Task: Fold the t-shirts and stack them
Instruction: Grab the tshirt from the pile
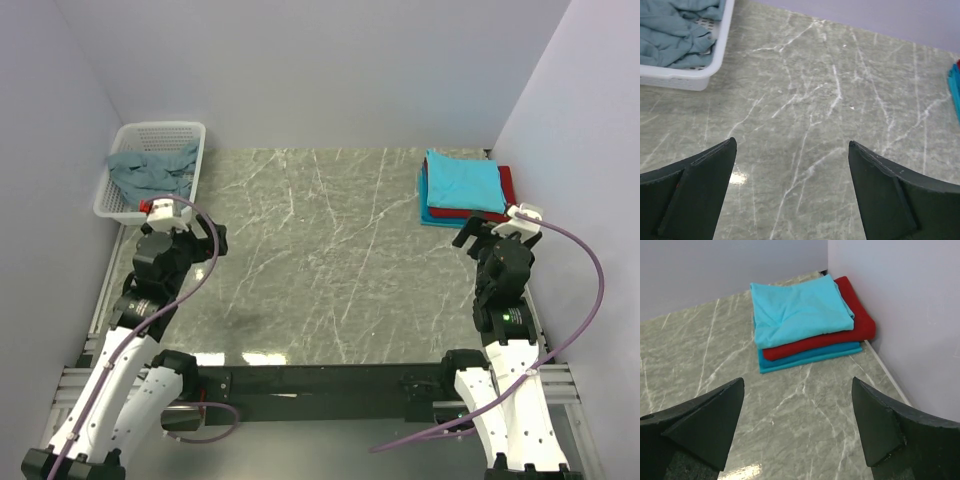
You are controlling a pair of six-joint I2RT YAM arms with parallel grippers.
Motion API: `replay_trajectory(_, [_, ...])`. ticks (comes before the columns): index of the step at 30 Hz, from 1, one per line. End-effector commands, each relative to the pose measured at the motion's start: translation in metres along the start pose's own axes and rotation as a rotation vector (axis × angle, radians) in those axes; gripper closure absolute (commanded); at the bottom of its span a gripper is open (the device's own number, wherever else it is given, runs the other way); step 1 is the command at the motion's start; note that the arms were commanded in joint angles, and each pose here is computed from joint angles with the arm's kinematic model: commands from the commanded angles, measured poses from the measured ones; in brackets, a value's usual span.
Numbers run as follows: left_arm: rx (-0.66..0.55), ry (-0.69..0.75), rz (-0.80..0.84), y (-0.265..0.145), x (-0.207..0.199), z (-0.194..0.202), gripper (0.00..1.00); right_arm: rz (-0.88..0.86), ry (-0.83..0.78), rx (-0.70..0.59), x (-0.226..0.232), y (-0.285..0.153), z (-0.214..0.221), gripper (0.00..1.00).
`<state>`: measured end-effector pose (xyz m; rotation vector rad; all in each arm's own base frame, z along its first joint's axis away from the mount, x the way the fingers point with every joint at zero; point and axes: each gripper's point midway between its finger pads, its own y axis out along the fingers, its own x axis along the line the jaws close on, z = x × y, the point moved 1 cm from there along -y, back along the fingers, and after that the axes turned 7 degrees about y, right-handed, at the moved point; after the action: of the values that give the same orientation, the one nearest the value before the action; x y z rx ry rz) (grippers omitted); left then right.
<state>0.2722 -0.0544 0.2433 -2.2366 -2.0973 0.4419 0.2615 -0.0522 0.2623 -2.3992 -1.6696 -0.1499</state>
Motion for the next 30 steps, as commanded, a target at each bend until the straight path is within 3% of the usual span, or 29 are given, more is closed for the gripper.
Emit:
replay_trajectory(1, [-0.071,-0.034,-0.048,0.008,0.005,-0.029,0.01,-0.063,-0.007,-0.009,0.01,-0.003,-0.008,0.06])
replay_trajectory(7, [-0.068,-0.084,-0.102,0.044,0.016,-0.064,0.01,-0.316,-0.249,0.104,0.036,-0.015,0.024,0.06])
replay_trajectory(16, [-0.082,-0.264,-0.213,0.114,0.083,-0.101,0.02,-0.424,-0.322,0.213,0.049,-0.019,0.044,0.09])
replay_trajectory(21, [-0.04,-0.313,-0.346,0.155,0.145,-0.102,0.07,-0.477,-0.334,0.249,0.059,-0.024,0.052,0.09])
replay_trajectory(26, [0.017,-0.26,-0.504,0.191,0.197,-0.091,0.08,-0.494,-0.34,0.255,0.064,-0.026,0.053,0.09])
replay_trajectory(30, [0.092,-0.223,-0.576,0.231,0.228,-0.075,0.17,-0.481,-0.353,0.278,0.064,-0.023,0.058,0.09])
